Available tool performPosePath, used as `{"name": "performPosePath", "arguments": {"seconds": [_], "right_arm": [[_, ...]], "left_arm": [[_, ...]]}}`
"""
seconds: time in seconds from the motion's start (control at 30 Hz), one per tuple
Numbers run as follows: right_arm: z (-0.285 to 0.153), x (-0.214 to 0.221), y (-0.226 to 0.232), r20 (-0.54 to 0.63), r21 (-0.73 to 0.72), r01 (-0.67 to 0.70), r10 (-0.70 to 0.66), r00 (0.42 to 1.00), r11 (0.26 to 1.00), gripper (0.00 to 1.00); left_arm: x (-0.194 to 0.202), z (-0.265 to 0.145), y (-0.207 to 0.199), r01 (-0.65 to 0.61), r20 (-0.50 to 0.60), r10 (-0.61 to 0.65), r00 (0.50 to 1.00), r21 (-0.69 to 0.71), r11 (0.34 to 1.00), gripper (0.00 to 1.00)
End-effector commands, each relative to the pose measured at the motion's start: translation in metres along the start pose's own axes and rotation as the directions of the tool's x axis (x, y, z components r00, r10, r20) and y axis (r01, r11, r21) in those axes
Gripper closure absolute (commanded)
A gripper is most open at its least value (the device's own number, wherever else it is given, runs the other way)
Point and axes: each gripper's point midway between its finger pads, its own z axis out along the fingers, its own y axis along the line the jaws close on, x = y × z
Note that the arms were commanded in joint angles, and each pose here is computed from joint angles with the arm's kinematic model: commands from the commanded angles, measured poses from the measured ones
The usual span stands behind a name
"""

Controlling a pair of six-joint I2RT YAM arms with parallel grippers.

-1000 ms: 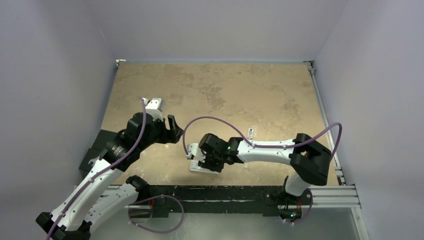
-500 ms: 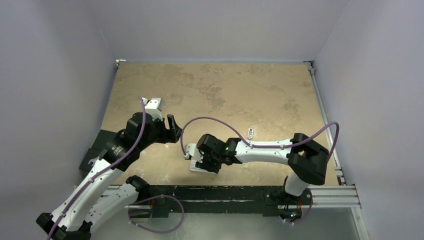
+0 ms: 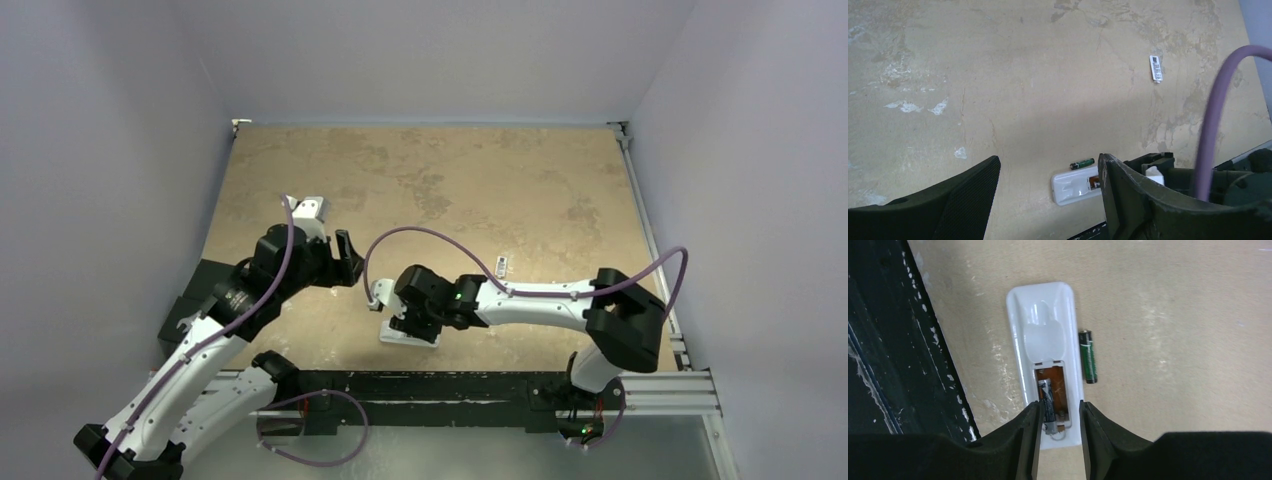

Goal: Load the batteries into the remote control

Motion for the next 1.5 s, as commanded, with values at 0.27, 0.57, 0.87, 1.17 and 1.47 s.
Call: {"name": "performPosePath", "arguments": {"seconds": [0.27,0.57,0.87,1.17,1.47], "right_arm": [[-0.051,-0.024,-0.026,0.184,0.168,-0.223,0.192,0.964,0.960,0.58],[-0.068,-0.016,-0.039,0.274,0.205,-0.468,0.408,0.871,0.860,0.57],[-0.077,0.000,-0.039,0.403,0.139,-0.704,0.610,0.682,0.696,0.48],[-0.061,0.014,-0.027,0.277,0.066,-0.798,0.758,0.591,0.598,0.52],[-0.046,0.009,-0.010,0.233,-0.031,-0.840,0.821,0.521,0.542,0.52]], "left_arm": [[-0.005,0.005,-0.007,-0.019,0.007,0.018,1.000,0.039,0.999,0.29],[0.017,0.016,-0.017,0.086,-0.086,-0.079,0.993,0.082,0.993,0.31],[0.057,0.027,-0.005,0.202,-0.208,-0.197,0.958,0.002,0.979,0.33],[0.116,0.037,-0.002,0.325,-0.368,-0.314,0.875,-0.034,0.945,0.34],[0.148,0.046,-0.006,0.371,-0.467,-0.337,0.817,-0.020,0.929,0.34]]}}
